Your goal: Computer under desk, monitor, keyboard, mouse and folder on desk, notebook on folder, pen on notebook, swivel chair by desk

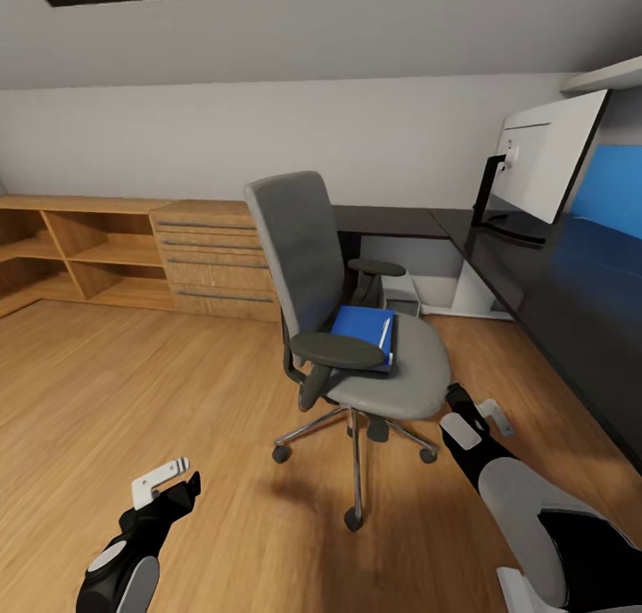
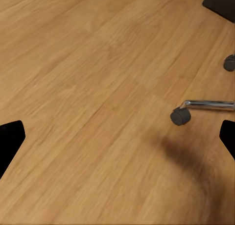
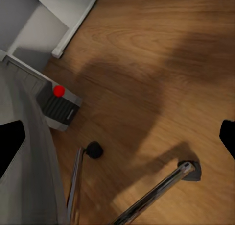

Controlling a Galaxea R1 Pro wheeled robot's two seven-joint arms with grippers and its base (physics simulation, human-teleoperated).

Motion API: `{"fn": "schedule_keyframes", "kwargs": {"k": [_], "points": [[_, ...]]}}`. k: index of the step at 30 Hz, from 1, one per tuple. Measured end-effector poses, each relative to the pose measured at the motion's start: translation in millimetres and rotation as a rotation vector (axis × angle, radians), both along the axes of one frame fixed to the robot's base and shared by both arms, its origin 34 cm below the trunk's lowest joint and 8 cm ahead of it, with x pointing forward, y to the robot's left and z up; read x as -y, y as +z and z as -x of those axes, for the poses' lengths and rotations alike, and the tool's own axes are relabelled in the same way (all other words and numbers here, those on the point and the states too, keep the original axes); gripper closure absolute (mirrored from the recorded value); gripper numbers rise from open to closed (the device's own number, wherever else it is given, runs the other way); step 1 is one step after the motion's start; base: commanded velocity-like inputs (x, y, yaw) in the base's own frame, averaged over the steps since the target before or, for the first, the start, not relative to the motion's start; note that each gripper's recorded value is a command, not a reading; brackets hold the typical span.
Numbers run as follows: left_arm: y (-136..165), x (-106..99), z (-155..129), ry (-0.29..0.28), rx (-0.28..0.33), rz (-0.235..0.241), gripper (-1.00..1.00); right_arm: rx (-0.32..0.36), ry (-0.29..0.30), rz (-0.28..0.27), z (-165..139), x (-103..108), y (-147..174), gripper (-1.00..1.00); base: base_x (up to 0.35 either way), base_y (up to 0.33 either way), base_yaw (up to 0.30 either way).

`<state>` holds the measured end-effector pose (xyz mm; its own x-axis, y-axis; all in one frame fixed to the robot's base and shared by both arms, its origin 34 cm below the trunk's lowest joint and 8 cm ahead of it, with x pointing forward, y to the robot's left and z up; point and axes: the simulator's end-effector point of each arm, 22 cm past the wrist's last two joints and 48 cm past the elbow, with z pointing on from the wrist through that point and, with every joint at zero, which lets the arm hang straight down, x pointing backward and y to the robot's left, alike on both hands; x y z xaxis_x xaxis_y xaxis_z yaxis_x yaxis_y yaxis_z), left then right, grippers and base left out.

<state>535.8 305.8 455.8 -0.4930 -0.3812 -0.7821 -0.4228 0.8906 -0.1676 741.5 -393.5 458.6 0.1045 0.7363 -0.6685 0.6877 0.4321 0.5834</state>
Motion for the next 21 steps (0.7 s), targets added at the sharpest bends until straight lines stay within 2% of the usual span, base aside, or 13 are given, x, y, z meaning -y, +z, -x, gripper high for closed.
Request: {"fn": "schedule_keyframes", "kwargs": {"k": [4,5,8,21], "points": [[0,0,0,0.0,0.001,0.0,-1.0,-0.004,-0.01,0.006,2,10,0,-1.0,0.232,0.0,0.0],[1,0,0,-0.001,0.002,0.0,-1.0,-0.011,-0.014,0.01,4,19,0,-1.0,0.28,0.0,0.0],[0,1,0,-0.002,0.0,0.0,-1.0,-0.019,-0.019,0.014,6,29,-1,-1.0,0.104,0.0,0.0],[0,2,0,-0.004,0.001,0.0,-1.0,-0.019,-0.02,0.015,6,31,0,-1.0,0.04,0.0,0.0]]}}
